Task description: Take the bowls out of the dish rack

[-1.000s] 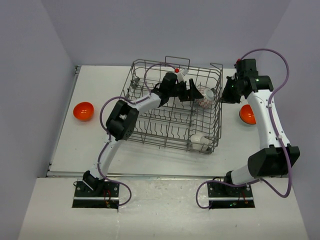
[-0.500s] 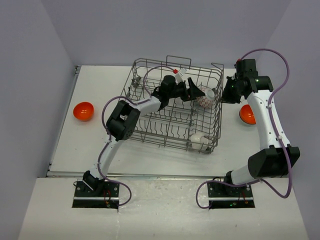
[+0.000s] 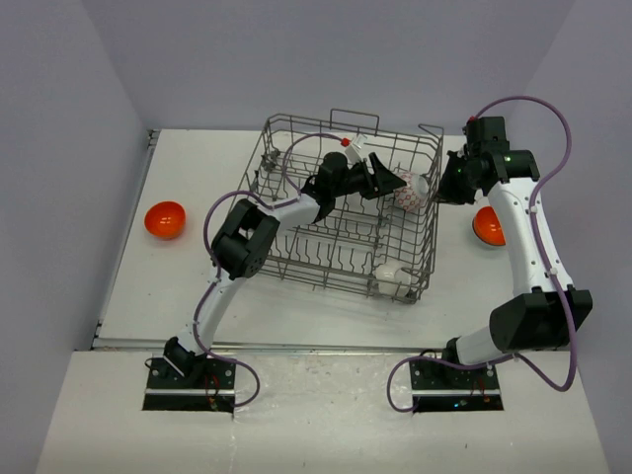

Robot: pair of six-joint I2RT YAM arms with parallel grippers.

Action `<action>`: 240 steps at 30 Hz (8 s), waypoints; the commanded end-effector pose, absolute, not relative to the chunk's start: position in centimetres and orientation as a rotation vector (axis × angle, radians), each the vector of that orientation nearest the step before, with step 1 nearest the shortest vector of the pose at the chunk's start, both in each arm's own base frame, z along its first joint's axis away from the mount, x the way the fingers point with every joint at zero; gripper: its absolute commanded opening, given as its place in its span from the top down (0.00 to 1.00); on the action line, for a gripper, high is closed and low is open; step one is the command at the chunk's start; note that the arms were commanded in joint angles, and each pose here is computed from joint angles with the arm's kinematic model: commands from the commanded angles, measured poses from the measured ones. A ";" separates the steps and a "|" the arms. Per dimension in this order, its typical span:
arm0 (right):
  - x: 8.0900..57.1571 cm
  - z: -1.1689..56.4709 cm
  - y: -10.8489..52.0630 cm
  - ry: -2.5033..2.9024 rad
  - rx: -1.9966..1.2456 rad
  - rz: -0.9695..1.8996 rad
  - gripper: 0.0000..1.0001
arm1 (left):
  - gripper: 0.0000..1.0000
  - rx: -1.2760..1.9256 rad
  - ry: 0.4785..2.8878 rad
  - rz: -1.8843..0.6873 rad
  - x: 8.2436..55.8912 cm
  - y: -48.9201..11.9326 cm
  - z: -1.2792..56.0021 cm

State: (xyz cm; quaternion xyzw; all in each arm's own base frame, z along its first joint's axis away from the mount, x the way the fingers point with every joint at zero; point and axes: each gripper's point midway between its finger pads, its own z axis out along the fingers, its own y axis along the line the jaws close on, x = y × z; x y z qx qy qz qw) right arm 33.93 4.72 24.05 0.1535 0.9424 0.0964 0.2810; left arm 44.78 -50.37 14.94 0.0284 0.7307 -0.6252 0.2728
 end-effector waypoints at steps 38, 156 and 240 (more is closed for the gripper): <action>33.7 26.0 9.7 2.544 0.329 0.351 1.00 | 0.59 -0.041 1.917 -1.852 40.4 -55.9 17.0; 34.1 25.1 9.5 2.546 0.334 0.350 1.00 | 1.00 0.370 2.025 -1.336 42.8 -48.6 21.6; 39.2 24.6 5.1 2.482 0.475 0.247 1.00 | 1.00 -0.936 2.612 0.386 28.1 9.0 9.2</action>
